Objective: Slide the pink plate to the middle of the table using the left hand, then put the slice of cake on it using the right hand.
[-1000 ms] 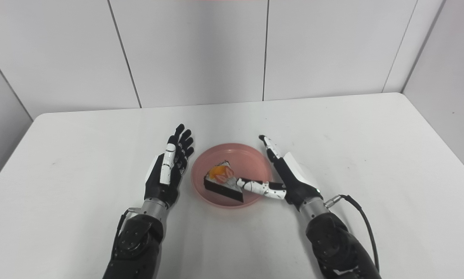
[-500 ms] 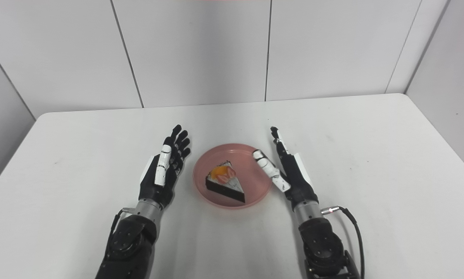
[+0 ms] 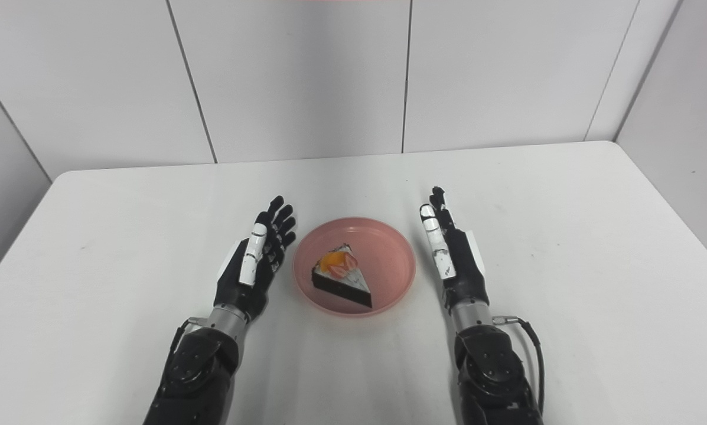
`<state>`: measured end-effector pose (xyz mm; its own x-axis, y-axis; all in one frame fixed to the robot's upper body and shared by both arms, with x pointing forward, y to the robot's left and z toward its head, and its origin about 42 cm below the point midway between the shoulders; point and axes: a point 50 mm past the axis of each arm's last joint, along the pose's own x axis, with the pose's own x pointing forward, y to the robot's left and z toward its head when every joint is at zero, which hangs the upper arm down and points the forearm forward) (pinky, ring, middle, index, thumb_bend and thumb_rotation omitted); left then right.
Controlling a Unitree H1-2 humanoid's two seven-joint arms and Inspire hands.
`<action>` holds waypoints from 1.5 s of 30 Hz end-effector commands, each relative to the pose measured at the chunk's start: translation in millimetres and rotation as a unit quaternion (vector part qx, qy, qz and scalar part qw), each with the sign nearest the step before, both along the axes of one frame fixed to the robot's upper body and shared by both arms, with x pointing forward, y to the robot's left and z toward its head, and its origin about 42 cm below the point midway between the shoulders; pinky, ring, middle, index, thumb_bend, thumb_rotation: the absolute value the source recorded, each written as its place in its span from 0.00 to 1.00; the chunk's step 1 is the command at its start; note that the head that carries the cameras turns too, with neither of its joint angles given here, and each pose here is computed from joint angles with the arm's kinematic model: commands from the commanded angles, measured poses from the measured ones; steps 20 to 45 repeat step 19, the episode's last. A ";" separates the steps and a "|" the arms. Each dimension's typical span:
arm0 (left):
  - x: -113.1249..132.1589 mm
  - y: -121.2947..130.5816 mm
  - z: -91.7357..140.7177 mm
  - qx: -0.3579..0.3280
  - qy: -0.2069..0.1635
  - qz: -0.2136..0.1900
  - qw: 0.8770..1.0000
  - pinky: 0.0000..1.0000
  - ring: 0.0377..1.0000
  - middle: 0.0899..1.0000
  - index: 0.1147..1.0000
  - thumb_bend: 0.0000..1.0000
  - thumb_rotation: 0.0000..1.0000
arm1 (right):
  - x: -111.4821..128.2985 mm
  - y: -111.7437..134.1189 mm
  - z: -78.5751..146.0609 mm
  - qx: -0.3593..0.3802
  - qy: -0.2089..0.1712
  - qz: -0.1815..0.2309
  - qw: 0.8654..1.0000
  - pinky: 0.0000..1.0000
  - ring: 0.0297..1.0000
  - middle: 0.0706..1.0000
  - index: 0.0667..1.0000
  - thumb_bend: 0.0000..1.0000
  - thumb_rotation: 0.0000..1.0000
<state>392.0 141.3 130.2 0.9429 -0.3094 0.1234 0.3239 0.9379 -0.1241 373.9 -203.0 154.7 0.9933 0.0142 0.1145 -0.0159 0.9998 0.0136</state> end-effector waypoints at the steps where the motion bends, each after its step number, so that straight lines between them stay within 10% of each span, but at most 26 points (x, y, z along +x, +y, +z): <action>1: 6.3 -4.5 19.3 0.002 -0.032 -0.010 0.999 1.00 1.00 1.00 1.00 0.57 1.00 | 6.6 0.8 18.9 0.015 -0.038 0.001 0.999 1.00 1.00 1.00 1.00 0.73 1.00; 8: 4.3 -6.8 22.5 0.054 -0.049 -0.003 0.997 1.00 1.00 1.00 1.00 0.58 1.00 | 4.6 0.1 19.1 0.048 -0.044 -0.003 0.998 1.00 1.00 1.00 1.00 0.71 1.00; 9: 9.9 -12.8 16.8 0.377 -0.076 0.012 0.923 1.00 1.00 1.00 1.00 0.58 1.00 | 4.0 -0.5 19.3 0.055 -0.043 -0.001 0.998 1.00 1.00 1.00 1.00 0.71 1.00; 10: 9.5 -8.3 19.8 0.549 -0.142 0.054 0.822 0.85 0.94 0.99 1.00 0.30 1.00 | 3.5 -1.4 19.3 0.060 -0.042 0.002 0.997 1.00 1.00 1.00 1.00 0.70 1.00; 11: 8.8 -10.0 24.1 0.434 -0.111 0.057 0.892 0.90 0.97 0.99 1.00 0.12 1.00 | 3.0 -2.1 19.6 0.064 -0.041 0.005 0.997 1.00 1.00 1.00 1.00 0.70 1.00; 12: 7.6 -12.1 25.1 0.274 -0.078 0.053 0.957 0.93 0.98 1.00 1.00 0.25 1.00 | 2.7 -2.9 19.9 0.067 -0.042 0.006 0.997 1.00 1.00 1.00 1.00 0.70 1.00; 13: 5.1 -9.8 24.5 0.125 -0.061 0.047 0.989 0.97 0.99 1.00 1.00 0.35 1.00 | 2.1 -3.4 19.9 0.071 -0.039 0.007 0.997 1.00 1.00 1.00 1.00 0.70 1.00; 14: 3.8 -7.1 23.5 0.077 -0.056 0.038 0.995 0.99 1.00 1.00 1.00 0.44 1.00 | 1.4 -4.1 20.1 0.070 -0.037 0.008 0.997 1.00 1.00 1.00 1.00 0.71 1.00; 19: 4.5 -13.2 18.9 0.027 -0.047 0.048 0.997 1.00 1.00 1.00 1.00 0.58 1.00 | -4.4 -6.2 19.8 0.070 -0.027 0.012 0.997 1.00 1.00 1.00 1.00 0.72 1.00; 45: 4.5 -13.2 18.9 0.027 -0.047 0.048 0.997 1.00 1.00 1.00 1.00 0.58 1.00 | -4.4 -6.2 19.8 0.070 -0.027 0.012 0.997 1.00 1.00 1.00 1.00 0.72 1.00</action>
